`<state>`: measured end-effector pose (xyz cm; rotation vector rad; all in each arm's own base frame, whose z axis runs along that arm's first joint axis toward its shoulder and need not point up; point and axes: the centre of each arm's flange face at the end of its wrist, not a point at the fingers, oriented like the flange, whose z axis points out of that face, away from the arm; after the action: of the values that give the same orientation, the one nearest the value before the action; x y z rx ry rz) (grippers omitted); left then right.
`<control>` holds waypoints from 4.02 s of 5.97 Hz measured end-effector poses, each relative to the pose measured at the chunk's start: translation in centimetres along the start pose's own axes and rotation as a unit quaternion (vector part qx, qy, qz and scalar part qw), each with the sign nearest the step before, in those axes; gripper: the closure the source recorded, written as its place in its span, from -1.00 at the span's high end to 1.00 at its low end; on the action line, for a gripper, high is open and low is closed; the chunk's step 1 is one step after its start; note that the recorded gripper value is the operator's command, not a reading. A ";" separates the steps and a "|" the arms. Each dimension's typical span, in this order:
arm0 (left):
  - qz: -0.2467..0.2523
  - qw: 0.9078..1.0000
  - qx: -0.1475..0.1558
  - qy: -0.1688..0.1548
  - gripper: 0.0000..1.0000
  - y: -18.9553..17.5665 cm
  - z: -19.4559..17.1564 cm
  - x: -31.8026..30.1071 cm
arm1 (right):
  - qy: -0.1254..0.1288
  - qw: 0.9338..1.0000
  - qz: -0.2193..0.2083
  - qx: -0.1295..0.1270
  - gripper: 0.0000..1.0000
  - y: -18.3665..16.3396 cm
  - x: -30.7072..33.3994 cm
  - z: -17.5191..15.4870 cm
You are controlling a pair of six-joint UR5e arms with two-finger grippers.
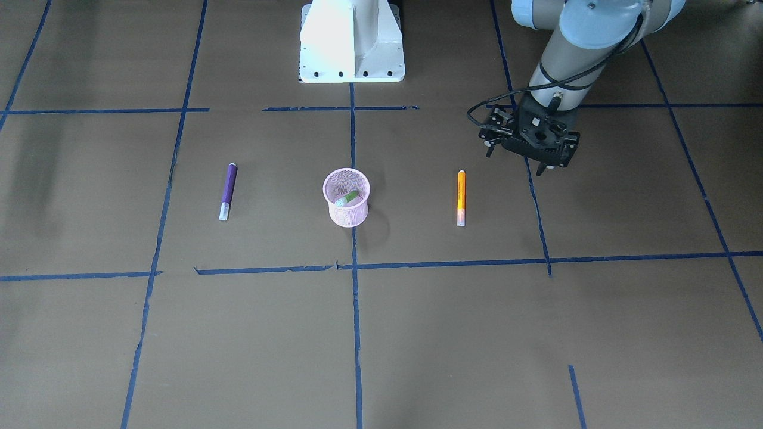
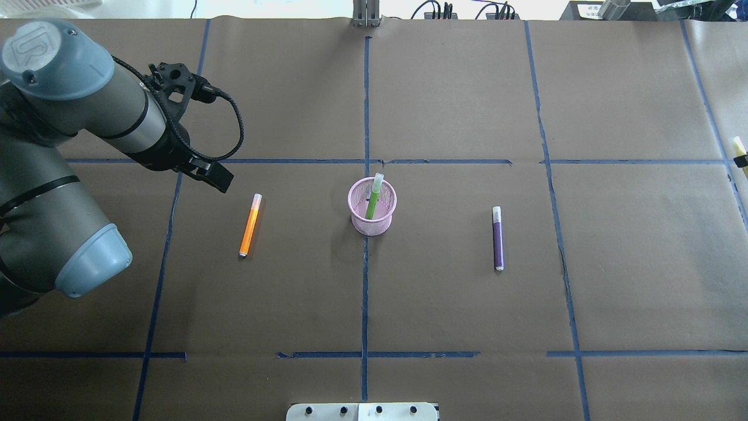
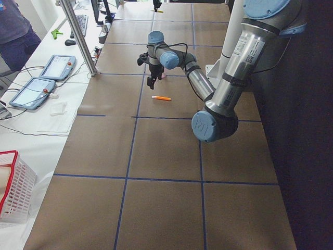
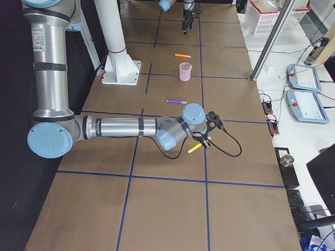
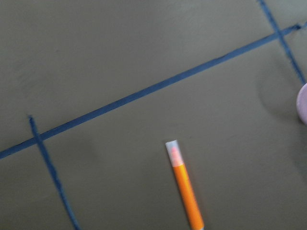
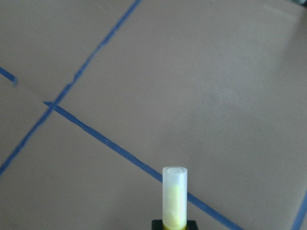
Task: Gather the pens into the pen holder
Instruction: 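Lift the yellow highlighter with the right gripper and carry it toward the cup, then lower the yellow highlighter into the cup and open the right gripper, then raise the right gripper from the cup while the left descends to the orange marker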
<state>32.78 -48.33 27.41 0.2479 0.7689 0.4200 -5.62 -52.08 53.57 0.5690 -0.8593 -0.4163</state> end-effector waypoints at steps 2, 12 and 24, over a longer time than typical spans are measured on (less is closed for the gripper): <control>0.007 1.000 -0.004 -0.005 1.00 0.0 -0.3 -0.7 | -0.035 0.996 -0.038 0.067 -1.00 -8.3 -7.5 -2.4; -0.039 0.999 -0.001 0.002 1.00 -0.1 -0.2 -0.1 | 0.074 0.932 0.212 0.285 -1.00 -17.1 -55.3 14.8; -0.026 0.999 0.024 -0.016 0.93 -0.7 6.9 5.8 | 0.060 0.960 0.273 0.017 0.98 -23.0 -45.2 12.0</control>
<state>41.65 -46.80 28.35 0.2784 0.7521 0.3481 -44.49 -48.33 19.07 0.3615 -0.8684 0.1359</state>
